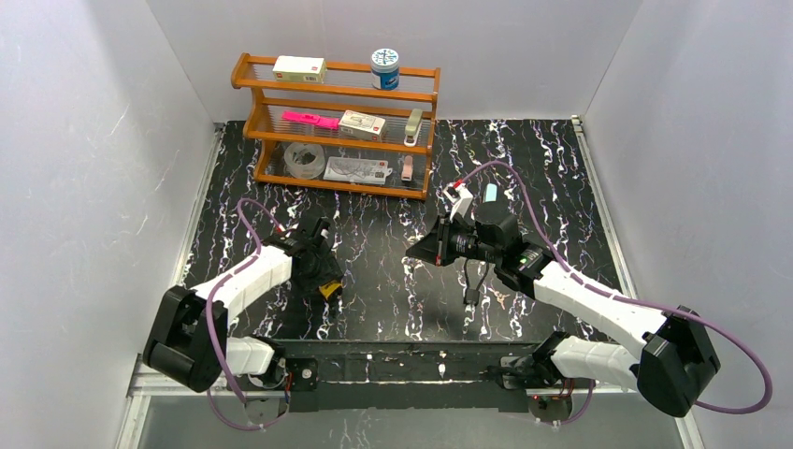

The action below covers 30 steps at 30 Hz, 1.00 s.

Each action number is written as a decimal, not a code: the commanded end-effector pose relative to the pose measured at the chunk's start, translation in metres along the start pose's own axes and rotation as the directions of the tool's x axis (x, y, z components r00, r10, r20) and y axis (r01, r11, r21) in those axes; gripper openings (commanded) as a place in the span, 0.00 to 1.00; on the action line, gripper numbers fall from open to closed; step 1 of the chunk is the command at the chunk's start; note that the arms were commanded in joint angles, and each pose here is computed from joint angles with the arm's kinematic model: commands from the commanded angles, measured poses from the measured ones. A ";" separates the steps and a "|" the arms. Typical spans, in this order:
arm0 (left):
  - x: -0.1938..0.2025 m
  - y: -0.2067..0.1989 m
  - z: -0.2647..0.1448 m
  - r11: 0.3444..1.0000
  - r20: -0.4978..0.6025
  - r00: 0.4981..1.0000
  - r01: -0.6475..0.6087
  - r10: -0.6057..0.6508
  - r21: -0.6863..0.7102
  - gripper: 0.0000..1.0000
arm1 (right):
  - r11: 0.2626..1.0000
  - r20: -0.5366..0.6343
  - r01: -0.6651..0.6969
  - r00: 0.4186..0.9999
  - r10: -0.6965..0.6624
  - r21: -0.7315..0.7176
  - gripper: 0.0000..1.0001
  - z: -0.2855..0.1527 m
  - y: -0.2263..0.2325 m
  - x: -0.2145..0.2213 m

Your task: Unlock with the key

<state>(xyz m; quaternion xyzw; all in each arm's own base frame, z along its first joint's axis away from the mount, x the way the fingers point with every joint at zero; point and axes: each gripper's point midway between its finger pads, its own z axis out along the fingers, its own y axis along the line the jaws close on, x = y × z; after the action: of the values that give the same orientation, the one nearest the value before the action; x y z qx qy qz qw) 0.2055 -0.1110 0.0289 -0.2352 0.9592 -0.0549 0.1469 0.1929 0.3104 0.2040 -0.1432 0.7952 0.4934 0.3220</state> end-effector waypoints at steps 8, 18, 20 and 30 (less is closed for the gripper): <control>0.022 0.024 0.006 0.991 -0.070 0.995 0.066 -0.075 -0.115 0.69 | 1.000 0.043 0.008 0.999 -0.007 -0.014 0.01 -0.004 0.004 -0.008; 0.029 0.029 0.012 0.980 -0.059 0.985 0.151 -0.160 -0.130 0.41 | 1.000 0.059 0.019 0.998 -0.017 -0.025 0.01 -0.002 0.009 -0.015; 0.027 0.023 0.011 0.984 -0.068 0.987 0.137 -0.145 -0.111 0.33 | 0.999 0.049 0.019 0.999 -0.017 -0.028 0.01 -0.002 0.008 -0.013; 0.017 -0.052 -0.051 0.974 -0.187 0.979 0.117 -0.081 0.192 0.24 | 0.990 0.021 0.032 0.999 -0.029 -0.135 0.01 -0.007 0.026 -0.006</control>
<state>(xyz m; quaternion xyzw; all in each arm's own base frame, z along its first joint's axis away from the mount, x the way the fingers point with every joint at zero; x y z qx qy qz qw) 0.1907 -0.1332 0.0376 -0.2869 0.9492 -0.0982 0.0843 0.1904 0.3108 0.2040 -0.1432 0.7942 0.4982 0.3171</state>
